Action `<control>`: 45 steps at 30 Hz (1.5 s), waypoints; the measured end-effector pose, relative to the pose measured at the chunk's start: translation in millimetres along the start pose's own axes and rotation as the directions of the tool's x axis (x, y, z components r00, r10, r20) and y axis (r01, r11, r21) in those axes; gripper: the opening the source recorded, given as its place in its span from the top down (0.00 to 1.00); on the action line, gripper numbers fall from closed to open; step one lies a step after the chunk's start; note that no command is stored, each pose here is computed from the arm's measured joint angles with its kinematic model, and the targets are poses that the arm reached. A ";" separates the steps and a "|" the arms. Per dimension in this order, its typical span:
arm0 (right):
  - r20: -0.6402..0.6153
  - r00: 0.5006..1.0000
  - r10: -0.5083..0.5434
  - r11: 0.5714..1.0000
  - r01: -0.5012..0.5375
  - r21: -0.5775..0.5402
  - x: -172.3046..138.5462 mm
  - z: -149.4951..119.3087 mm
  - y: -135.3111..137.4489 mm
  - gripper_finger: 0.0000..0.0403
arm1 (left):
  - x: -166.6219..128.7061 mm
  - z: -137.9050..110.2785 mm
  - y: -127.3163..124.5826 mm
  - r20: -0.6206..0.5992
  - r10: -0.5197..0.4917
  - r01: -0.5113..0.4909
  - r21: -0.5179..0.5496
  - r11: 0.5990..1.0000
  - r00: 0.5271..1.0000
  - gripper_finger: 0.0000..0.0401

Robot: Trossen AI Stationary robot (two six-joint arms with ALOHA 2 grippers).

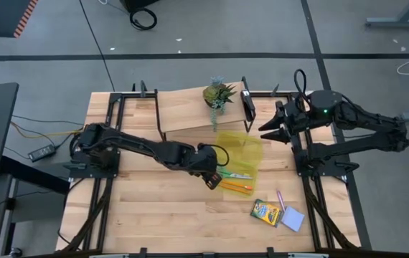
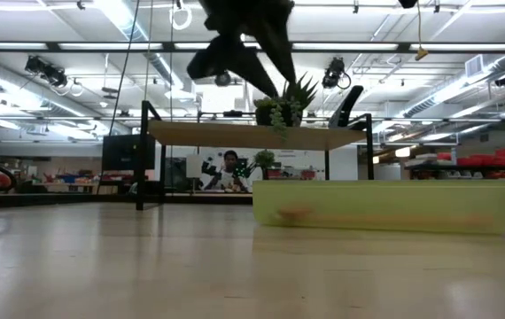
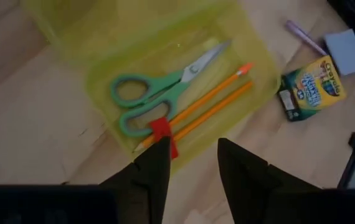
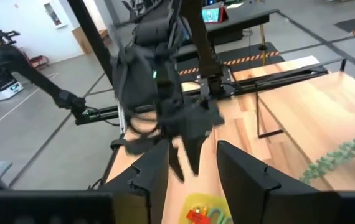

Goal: Pack school essentials
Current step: Put the yellow crayon box into the yellow supply box

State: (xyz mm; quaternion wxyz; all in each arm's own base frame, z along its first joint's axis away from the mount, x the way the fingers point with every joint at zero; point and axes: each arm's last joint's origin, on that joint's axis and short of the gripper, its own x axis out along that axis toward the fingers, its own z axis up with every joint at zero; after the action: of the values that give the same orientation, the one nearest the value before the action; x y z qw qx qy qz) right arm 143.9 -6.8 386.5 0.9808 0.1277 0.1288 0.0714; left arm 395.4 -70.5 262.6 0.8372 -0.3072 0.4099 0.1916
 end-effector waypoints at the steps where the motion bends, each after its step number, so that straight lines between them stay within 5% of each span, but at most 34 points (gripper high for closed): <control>1: -0.008 1.000 0.002 1.000 -0.002 0.002 0.5 -0.7 0.2 0.64 | -2.1 1.0 0.1 0.006 -0.003 0.003 0.005 1.000 1.000 0.65; 10: -0.015 1.000 0.017 1.000 -0.017 0.025 0.9 -1.2 0.8 0.64 | -32.9 13.8 -5.8 0.103 -0.109 0.097 0.122 0.988 0.989 0.66; 20: 0.137 0.989 0.052 0.998 -0.046 -0.044 -9.7 26.1 9.5 0.64 | -92.7 37.0 -11.8 0.292 -0.314 0.169 0.432 0.886 0.903 0.73; 29: 0.304 0.950 -0.070 0.990 0.103 -0.092 -34.6 67.5 20.4 0.64 | -155.9 47.7 2.5 0.394 -0.408 0.106 0.599 0.794 0.824 0.81; 37: 0.408 0.911 -0.058 0.987 0.112 -0.111 -46.8 94.4 29.1 0.64 | -204.0 46.7 15.1 0.450 -0.481 0.047 0.692 0.721 0.752 0.87; 45: 0.440 0.892 -0.101 0.978 0.170 -0.120 -47.4 106.3 30.2 0.64 | -244.2 44.9 27.2 0.517 -0.539 0.014 0.713 0.701 0.665 0.90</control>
State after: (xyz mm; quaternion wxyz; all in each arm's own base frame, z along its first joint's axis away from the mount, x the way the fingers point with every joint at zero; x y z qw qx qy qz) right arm 124.1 -10.7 505.0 0.9944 0.0542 -0.0890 -0.0173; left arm 261.1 -37.2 470.5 0.9981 0.0393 0.0482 -0.0044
